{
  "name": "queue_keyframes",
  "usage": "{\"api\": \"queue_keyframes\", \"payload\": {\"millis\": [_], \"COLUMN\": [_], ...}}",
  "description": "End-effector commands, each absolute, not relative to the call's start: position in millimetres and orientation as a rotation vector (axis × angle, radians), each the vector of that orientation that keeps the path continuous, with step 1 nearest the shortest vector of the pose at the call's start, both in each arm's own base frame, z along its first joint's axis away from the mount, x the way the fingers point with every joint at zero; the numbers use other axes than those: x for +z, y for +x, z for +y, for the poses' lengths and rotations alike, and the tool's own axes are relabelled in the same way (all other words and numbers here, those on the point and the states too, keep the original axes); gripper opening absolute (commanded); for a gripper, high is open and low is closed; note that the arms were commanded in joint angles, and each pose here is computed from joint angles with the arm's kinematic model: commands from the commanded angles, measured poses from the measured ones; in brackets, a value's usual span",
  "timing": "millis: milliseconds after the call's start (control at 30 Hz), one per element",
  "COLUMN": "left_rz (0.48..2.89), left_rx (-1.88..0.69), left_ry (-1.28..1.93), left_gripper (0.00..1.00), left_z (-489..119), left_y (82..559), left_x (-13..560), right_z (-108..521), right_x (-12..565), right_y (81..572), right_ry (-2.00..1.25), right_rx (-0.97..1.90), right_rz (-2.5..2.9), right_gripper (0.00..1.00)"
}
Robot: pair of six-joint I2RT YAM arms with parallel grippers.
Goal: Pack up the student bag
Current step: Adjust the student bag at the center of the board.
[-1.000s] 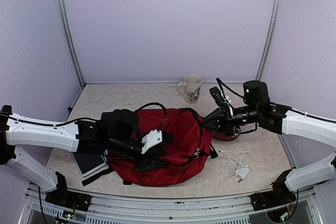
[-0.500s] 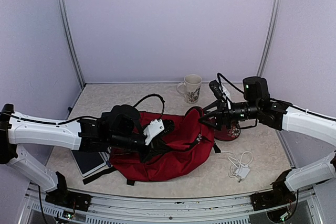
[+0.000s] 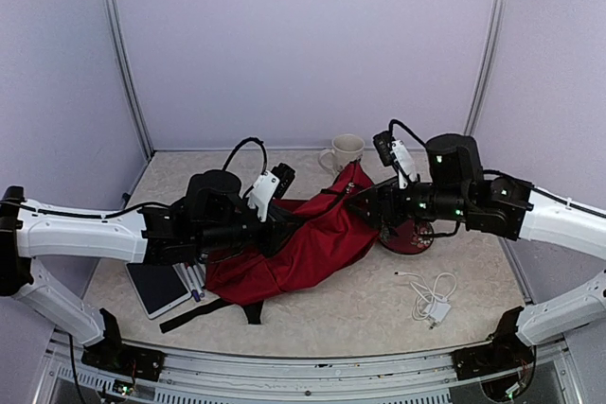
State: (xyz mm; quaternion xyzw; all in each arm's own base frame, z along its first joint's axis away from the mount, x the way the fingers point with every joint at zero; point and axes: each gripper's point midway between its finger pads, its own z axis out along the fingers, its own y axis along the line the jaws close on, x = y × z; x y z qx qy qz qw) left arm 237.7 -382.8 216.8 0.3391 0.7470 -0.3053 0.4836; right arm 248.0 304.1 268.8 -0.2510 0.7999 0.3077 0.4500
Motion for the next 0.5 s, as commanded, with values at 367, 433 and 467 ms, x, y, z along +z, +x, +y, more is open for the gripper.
{"api": "queue_keyframes", "payload": {"millis": [367,433,467], "left_rz": [1.660,1.644,1.624], "left_rx": [-0.838,-0.869,-0.894], "left_ry": [0.549,0.583,0.611], "left_gripper": [0.00,0.00,0.00], "left_z": [-386,-392,-397], "left_y": [268,261,255], "left_x": [291,292,295], "right_z": [342,361,367], "right_x": [251,251,250], "right_y": [209,211,215], "right_ry": [-0.473,-0.519,-0.529], "right_rx": [0.980,1.005,0.998], "right_rz": [1.875,1.866,1.865], "right_gripper": [0.94,0.97,0.98]}}
